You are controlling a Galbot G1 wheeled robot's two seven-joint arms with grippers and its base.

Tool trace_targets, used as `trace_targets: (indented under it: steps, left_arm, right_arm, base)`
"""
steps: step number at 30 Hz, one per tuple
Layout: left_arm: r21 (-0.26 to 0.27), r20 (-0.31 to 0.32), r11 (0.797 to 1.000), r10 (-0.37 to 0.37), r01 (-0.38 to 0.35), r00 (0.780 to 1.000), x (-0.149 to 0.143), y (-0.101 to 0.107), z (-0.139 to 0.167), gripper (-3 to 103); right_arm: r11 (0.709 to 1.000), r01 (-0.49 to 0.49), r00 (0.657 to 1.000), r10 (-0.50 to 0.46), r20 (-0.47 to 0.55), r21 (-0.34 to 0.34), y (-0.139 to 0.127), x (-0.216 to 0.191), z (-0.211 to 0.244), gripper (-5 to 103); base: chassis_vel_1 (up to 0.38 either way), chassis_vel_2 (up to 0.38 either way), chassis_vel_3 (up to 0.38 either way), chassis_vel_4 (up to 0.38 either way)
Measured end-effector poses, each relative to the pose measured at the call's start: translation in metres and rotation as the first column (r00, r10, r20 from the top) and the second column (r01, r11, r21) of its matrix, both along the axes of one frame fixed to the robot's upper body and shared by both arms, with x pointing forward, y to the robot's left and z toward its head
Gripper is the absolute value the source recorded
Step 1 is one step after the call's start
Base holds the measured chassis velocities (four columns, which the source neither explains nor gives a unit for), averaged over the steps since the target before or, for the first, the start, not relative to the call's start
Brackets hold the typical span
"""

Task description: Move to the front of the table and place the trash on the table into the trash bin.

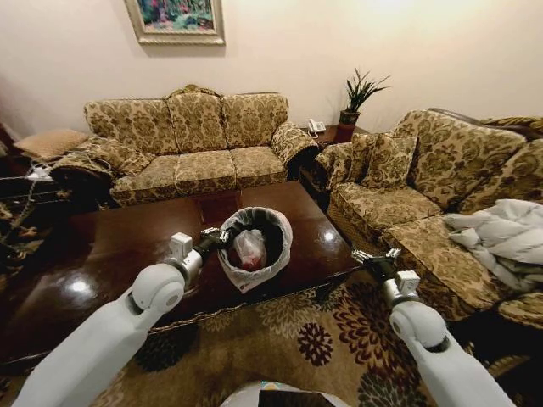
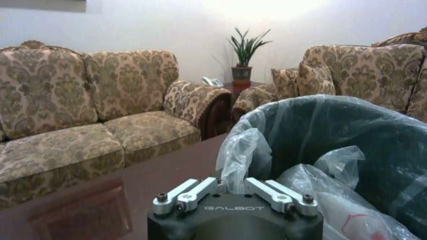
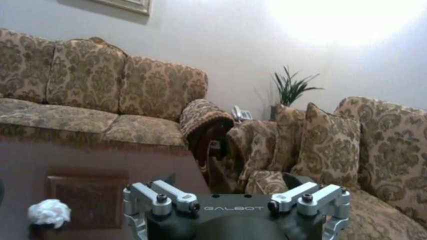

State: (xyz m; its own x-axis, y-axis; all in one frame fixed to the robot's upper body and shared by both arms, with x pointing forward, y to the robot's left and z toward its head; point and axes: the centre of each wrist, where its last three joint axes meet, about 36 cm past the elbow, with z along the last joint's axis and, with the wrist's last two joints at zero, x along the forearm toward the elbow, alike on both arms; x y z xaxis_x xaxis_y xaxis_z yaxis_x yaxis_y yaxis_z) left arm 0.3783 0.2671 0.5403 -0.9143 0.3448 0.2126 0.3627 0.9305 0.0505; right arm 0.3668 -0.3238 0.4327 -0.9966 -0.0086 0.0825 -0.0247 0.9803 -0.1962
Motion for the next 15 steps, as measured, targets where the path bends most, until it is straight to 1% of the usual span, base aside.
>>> trace_targets:
  steps: [6, 12, 15]
  left_arm:
    - [0.002, -0.003, 1.0, 0.0, 0.0, 1.0, -0.005, 0.0, -0.001, 3]
    - [0.005, -0.007, 1.0, 0.002, -0.002, 1.0, -0.01, 0.0, -0.003, 3]
    - [0.006, -0.007, 1.0, 0.002, -0.002, 1.0, -0.014, 0.0, -0.004, 3]
  right_arm:
    - [1.0, -0.006, 1.0, 0.006, -0.007, -0.007, 0.005, -0.003, 0.0, 100]
    - [1.0, -0.006, 1.0, 0.006, -0.01, -0.002, 0.006, -0.005, 0.0, 100]
    - [1.0, -0.002, 1.0, 0.002, -0.013, 0.015, 0.006, -0.006, 0.0, 100]
  base:
    - [0.158, 0.133, -0.154, -0.152]
    - [0.236, 0.222, -0.228, -0.23]
    - [0.147, 0.176, -0.115, -0.155]
